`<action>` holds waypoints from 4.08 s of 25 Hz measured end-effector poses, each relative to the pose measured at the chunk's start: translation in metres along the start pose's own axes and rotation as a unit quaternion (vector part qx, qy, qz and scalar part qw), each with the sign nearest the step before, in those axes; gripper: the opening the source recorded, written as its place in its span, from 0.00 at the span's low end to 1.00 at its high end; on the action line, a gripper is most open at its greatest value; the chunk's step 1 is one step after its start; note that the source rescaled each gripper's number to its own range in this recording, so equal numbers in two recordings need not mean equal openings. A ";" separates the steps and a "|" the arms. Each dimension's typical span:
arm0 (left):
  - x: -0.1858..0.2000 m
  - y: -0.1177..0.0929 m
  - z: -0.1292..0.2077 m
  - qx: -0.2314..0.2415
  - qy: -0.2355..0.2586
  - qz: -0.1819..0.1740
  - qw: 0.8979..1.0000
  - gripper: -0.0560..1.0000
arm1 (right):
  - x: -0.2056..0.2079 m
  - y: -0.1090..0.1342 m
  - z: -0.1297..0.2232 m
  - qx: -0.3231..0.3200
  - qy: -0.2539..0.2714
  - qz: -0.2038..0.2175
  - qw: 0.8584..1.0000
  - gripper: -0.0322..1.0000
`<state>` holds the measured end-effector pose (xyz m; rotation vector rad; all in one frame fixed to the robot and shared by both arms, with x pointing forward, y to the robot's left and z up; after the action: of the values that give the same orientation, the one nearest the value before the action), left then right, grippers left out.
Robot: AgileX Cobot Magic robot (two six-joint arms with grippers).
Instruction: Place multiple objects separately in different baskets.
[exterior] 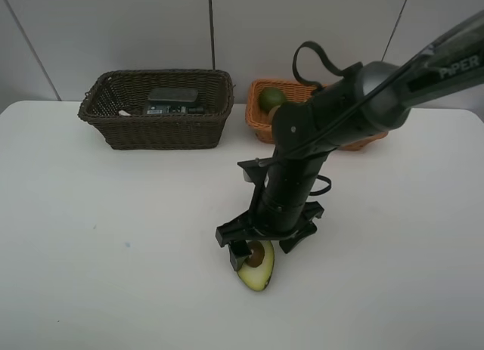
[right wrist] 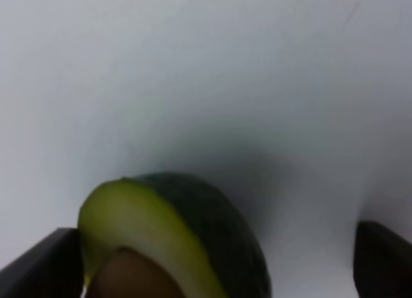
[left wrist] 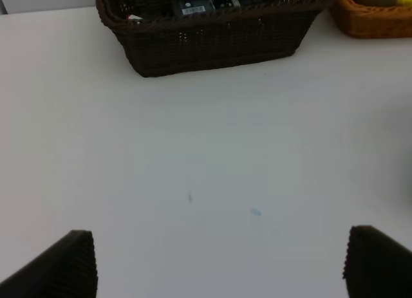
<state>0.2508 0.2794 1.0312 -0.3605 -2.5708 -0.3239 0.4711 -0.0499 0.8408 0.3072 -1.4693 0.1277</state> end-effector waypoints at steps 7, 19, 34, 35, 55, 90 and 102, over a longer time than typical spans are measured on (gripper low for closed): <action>0.000 0.000 0.000 0.000 0.000 0.000 1.000 1.00 | -0.002 0.001 0.001 0.004 0.004 -0.003 1.000 0.64; 0.000 0.000 0.000 0.000 0.000 0.000 1.000 1.00 | 0.027 0.004 0.006 0.023 0.014 -0.005 1.000 0.46; 0.000 0.000 0.000 0.000 0.000 0.000 1.000 1.00 | 0.191 -0.077 -0.114 -0.028 -0.272 0.015 0.962 0.46; 0.000 0.000 0.000 0.000 0.000 0.000 1.000 1.00 | 0.191 -0.096 -0.125 -0.049 -0.293 0.015 0.955 0.46; 0.000 0.000 0.000 0.000 0.000 0.000 1.000 1.00 | 0.126 -0.246 -0.183 -0.170 -0.372 0.051 0.911 0.98; 0.000 0.000 0.000 0.000 0.000 0.000 1.000 1.00 | 0.256 -0.187 0.202 -0.228 -0.519 0.092 0.819 1.00; 0.000 0.000 0.000 0.000 0.000 0.000 1.000 1.00 | 0.222 -0.166 0.260 -0.221 -0.583 0.067 0.779 1.00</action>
<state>0.2508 0.2794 1.0312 -0.3605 -2.5708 -0.3239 0.2902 -0.3041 1.0582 -0.1756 -2.6938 -0.3746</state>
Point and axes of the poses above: a point on each arm's last joint axis where the gripper is mounted, x pointing back along that axis away from the gripper, y along the wrist's bending axis when the last joint is at zero, z = x × y, the point moved 3 cm from there along -x, pointing out along that axis toward the gripper, and after that the axes turned 13 degrees about -x, right-handed, at the moved point
